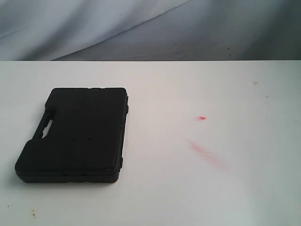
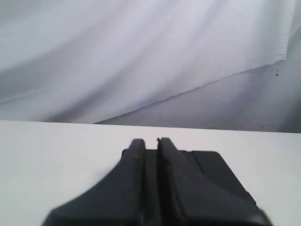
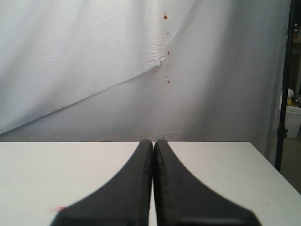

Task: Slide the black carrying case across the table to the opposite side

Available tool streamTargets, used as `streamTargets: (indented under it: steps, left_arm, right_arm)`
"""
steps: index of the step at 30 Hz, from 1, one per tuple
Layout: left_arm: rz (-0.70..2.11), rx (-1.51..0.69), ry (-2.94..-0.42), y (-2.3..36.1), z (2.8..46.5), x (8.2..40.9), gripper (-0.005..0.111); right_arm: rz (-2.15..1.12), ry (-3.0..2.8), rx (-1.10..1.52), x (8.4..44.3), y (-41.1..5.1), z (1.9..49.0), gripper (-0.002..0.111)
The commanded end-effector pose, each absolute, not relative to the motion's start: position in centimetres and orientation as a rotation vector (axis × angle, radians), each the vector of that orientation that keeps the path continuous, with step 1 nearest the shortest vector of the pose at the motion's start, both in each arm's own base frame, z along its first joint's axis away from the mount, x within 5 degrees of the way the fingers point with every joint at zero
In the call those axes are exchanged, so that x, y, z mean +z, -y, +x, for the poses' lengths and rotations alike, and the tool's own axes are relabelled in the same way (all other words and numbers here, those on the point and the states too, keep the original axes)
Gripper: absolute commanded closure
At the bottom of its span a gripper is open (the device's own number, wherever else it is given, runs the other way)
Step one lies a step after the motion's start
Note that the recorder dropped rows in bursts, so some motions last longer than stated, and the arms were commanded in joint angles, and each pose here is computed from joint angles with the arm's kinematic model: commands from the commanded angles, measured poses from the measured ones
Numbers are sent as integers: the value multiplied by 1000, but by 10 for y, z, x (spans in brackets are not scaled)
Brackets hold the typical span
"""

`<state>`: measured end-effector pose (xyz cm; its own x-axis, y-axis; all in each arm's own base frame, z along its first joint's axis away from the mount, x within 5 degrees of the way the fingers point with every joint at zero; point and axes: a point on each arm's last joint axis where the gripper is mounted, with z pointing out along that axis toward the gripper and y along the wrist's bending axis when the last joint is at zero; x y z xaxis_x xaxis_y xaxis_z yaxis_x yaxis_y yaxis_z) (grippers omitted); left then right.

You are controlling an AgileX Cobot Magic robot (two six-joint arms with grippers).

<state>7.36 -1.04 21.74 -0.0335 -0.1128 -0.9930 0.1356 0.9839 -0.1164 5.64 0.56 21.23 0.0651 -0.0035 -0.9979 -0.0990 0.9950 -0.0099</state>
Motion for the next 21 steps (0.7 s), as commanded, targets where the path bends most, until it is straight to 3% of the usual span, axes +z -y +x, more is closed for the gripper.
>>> streamTargets:
  steps: [1,21]
  left_arm:
    - [24,-203,-1561,10,69,218,107]
    - [-34,-136,-1451,4,61,218,107]
  right_arm:
    - [-77,-1502,64,211,-5,56,108]
    - [-77,-1502,64,211,-5,56,108]
